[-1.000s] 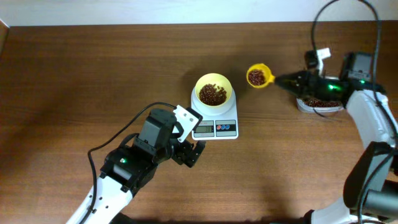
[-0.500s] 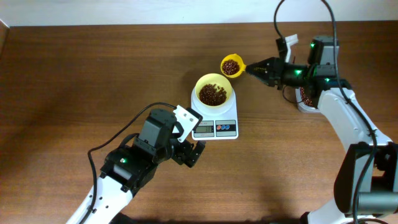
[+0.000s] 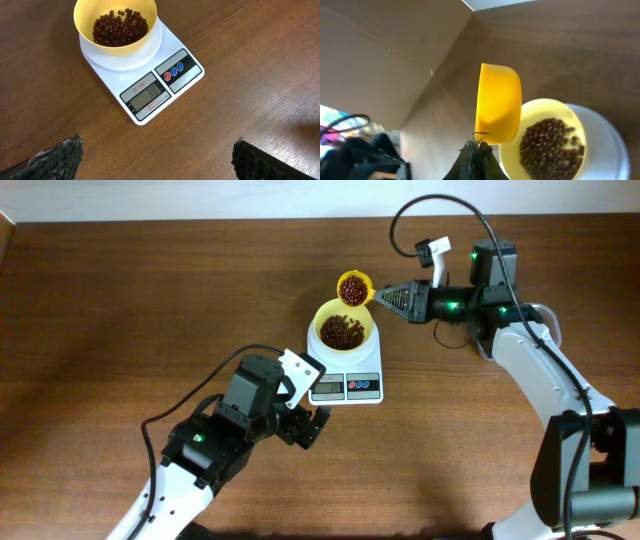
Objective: Scoop item into bowl and weigh 50g on scale
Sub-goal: 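Tilt the scoop with the right gripper to pour beans into the bowl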
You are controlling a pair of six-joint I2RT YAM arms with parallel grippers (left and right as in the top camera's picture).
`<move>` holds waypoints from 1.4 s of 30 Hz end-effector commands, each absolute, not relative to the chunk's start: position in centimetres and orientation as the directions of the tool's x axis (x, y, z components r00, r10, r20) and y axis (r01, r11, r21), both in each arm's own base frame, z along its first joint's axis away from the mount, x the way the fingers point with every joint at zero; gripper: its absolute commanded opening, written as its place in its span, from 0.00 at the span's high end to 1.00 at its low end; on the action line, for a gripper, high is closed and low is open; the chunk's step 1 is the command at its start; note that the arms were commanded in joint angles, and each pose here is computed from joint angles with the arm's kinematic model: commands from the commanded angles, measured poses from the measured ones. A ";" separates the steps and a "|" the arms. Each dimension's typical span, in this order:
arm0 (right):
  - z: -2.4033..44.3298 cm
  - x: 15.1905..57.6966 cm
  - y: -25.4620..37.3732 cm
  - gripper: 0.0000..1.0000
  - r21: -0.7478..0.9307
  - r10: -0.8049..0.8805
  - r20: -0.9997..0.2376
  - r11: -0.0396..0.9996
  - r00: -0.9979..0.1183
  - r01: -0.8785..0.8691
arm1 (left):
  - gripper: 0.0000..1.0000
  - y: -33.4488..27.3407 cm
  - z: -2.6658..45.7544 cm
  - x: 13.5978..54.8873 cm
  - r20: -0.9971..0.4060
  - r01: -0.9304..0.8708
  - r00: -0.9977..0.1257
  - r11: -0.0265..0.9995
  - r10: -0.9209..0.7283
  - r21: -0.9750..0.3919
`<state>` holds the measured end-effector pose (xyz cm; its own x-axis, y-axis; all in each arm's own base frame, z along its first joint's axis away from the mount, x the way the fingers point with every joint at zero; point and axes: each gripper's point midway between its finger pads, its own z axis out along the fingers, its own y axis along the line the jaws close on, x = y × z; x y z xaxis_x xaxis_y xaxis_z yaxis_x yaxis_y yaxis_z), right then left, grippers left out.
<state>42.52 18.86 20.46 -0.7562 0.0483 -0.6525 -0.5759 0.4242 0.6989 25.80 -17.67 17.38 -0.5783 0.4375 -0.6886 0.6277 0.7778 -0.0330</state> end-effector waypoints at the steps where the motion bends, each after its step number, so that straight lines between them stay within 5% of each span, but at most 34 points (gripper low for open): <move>1: 20.6 42.6 19.2 0.96 0.542 -0.045 -0.787 0.426 -0.615 -0.725 | 0.01 -17.9 17.1 25.5 -0.684 0.633 -0.587 0.773 0.434 -0.053; 11: 20.3 42.7 19.1 0.96 0.199 -0.212 -0.931 0.390 -0.298 -0.899 | 0.01 -17.9 17.1 25.5 -0.684 0.633 -0.587 0.773 0.434 -0.053; 42: 20.2 42.7 19.1 0.96 0.178 -0.224 -0.934 0.385 -0.279 -0.906 | 0.01 -17.9 17.1 25.5 -0.684 0.632 -0.587 0.773 0.433 -0.053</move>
